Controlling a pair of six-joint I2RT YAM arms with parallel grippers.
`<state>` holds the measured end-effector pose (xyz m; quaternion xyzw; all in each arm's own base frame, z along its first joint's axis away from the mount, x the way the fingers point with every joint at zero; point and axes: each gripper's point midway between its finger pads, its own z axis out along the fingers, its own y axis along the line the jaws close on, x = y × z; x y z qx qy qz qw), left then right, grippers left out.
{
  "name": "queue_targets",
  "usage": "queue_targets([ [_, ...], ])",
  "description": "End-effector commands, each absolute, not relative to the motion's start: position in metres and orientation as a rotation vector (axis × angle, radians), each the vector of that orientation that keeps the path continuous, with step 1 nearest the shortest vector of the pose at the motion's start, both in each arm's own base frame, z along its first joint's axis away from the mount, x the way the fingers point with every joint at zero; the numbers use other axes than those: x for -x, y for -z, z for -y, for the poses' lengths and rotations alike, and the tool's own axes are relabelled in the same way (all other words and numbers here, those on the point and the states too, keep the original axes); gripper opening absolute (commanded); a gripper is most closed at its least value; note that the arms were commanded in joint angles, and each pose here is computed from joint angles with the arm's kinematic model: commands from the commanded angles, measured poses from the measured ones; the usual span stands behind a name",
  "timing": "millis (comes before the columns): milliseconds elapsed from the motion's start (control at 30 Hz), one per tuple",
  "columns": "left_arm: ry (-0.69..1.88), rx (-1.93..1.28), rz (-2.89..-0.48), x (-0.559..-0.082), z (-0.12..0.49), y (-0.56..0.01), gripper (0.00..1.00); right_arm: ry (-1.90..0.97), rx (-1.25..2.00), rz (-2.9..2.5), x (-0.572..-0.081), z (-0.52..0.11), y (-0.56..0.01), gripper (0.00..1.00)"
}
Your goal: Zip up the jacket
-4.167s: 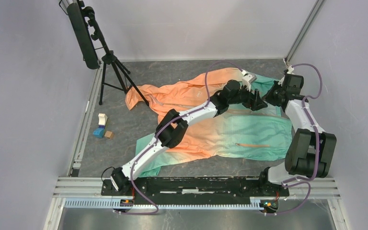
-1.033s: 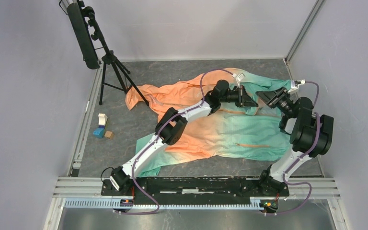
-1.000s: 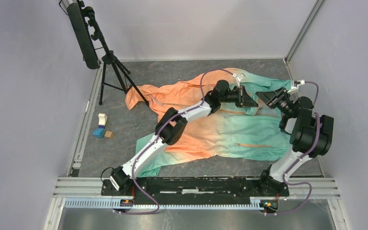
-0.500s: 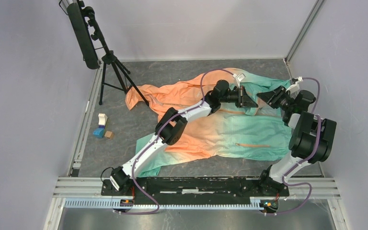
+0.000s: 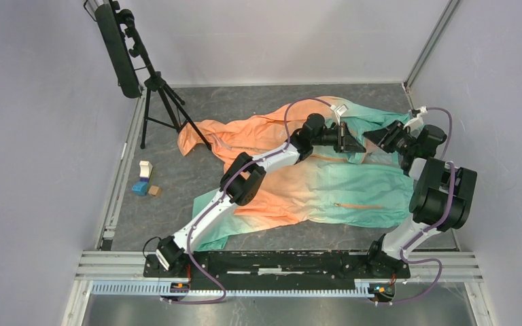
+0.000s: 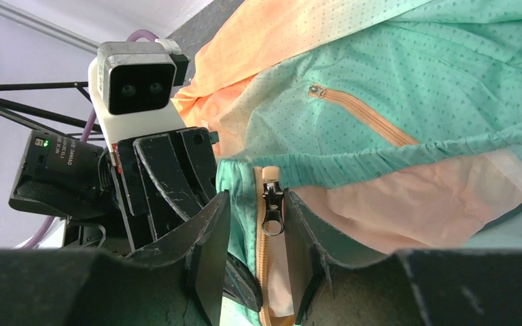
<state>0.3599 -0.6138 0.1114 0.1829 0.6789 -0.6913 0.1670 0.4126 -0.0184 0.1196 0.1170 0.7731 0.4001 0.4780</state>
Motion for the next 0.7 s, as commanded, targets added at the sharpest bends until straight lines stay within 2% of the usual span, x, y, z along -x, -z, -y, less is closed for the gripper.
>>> queue_targets([
  [0,2.015,-0.535,-1.887,-0.357,0.612,-0.128,0.05,-0.933,-0.205,-1.83,-0.423,0.021,-0.147,0.39],
  [300,2.029,-0.517,-1.887,-0.357,0.612,-0.128,0.05,-0.941,-0.2,-1.824,-0.423,0.02,-0.15,0.28],
  [467,2.025,-0.519,-1.883,-0.358,0.612,-0.129,0.07,-0.948,-0.195,-1.823,-0.425,0.019,-0.152,0.36],
  [667,2.024,-0.524,-1.887,-0.358,0.612,-0.129,0.07,-0.949,-0.182,-1.815,-0.428,0.019,-0.157,0.36],
])
